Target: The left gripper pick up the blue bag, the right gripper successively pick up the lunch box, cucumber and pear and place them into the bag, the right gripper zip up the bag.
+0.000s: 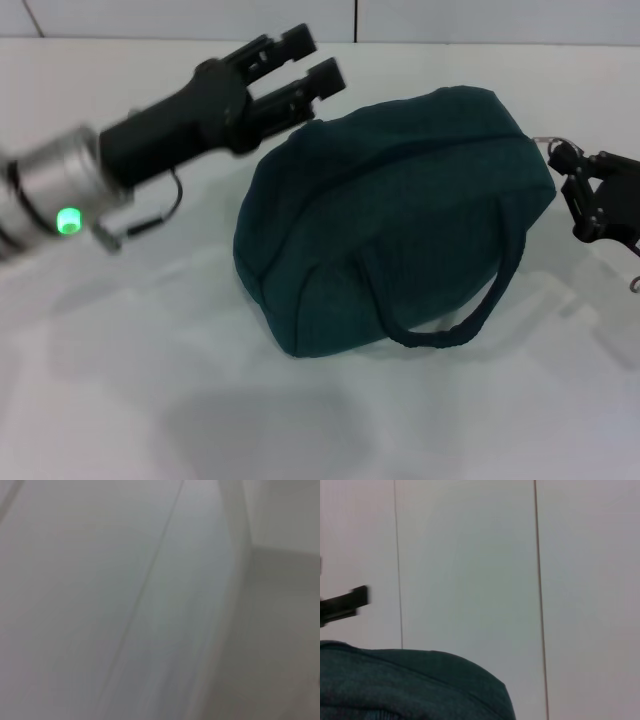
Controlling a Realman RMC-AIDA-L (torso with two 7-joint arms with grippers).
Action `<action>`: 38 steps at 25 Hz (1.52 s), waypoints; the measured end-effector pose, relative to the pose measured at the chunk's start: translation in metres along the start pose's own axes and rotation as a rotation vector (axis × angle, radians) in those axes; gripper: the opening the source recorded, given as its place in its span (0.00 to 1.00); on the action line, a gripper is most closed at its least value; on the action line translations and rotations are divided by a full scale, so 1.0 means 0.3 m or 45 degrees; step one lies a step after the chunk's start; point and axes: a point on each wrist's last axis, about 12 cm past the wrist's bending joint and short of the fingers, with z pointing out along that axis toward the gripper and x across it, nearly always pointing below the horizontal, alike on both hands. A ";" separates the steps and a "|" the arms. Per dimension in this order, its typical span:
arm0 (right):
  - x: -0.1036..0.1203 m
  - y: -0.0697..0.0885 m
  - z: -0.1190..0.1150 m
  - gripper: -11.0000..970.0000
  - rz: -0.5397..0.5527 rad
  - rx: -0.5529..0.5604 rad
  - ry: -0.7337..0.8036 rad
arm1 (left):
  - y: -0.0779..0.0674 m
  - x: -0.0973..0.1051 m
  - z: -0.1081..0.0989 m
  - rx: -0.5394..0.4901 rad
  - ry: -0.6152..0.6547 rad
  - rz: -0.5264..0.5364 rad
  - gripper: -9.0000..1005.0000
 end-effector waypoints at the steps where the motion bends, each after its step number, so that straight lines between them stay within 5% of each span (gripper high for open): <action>1: -0.001 0.001 0.002 0.02 -0.001 -0.004 0.000 | 0.022 -0.035 0.031 0.028 0.054 -0.036 0.64; 6: -0.006 0.001 0.014 0.02 -0.006 -0.016 -0.006 | 0.078 -0.132 0.164 0.084 0.333 -0.081 0.76; 12: -0.008 0.001 0.018 0.02 -0.008 -0.019 -0.008 | 0.107 -0.120 0.273 0.027 0.588 -0.106 0.88; 22: -0.005 0.002 0.016 0.02 -0.004 -0.015 -0.004 | 0.125 -0.076 0.309 -0.041 0.710 -0.129 0.87; 30: -0.006 0.003 0.017 0.02 -0.006 -0.018 -0.007 | 0.127 -0.068 0.289 -0.057 0.689 -0.142 0.74; 38: -0.004 0.006 0.012 0.02 -0.001 -0.017 -0.007 | 0.122 -0.058 0.282 -0.043 0.685 -0.123 0.42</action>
